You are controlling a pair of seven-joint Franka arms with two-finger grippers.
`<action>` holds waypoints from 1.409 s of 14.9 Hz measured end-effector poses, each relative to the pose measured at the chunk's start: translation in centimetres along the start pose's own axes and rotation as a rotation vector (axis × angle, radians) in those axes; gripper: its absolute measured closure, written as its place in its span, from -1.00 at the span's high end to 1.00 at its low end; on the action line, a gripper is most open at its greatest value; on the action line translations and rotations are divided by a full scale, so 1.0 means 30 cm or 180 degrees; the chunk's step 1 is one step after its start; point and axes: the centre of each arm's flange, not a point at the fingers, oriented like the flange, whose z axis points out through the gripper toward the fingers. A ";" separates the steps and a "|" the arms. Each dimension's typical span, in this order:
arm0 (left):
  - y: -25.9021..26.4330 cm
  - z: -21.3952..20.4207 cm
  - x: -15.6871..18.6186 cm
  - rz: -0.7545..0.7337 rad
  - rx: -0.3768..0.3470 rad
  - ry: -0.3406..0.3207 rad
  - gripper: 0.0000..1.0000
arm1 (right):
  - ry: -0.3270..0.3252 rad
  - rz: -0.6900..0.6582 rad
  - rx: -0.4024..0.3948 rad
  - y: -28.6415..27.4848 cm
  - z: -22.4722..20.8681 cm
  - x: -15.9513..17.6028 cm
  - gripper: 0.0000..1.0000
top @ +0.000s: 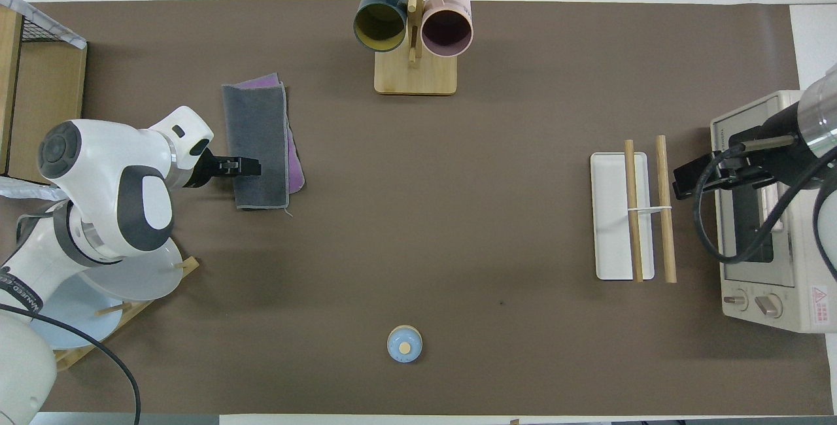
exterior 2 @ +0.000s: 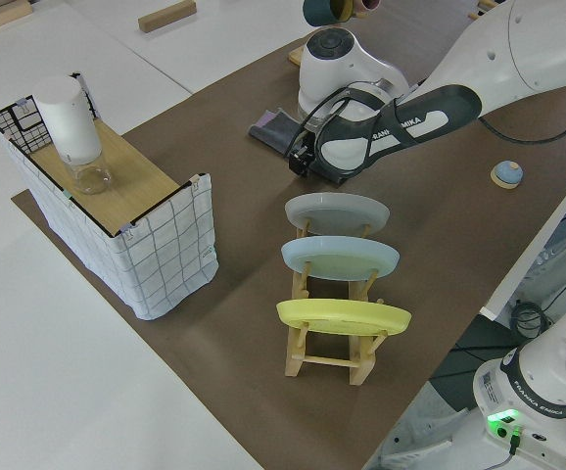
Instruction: Fold towel and hang on rack
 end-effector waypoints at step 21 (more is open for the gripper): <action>0.078 -0.150 0.118 -0.0836 -0.0233 -0.0158 -0.96 | -0.0012 -0.0038 0.0190 -0.036 0.075 -0.040 1.00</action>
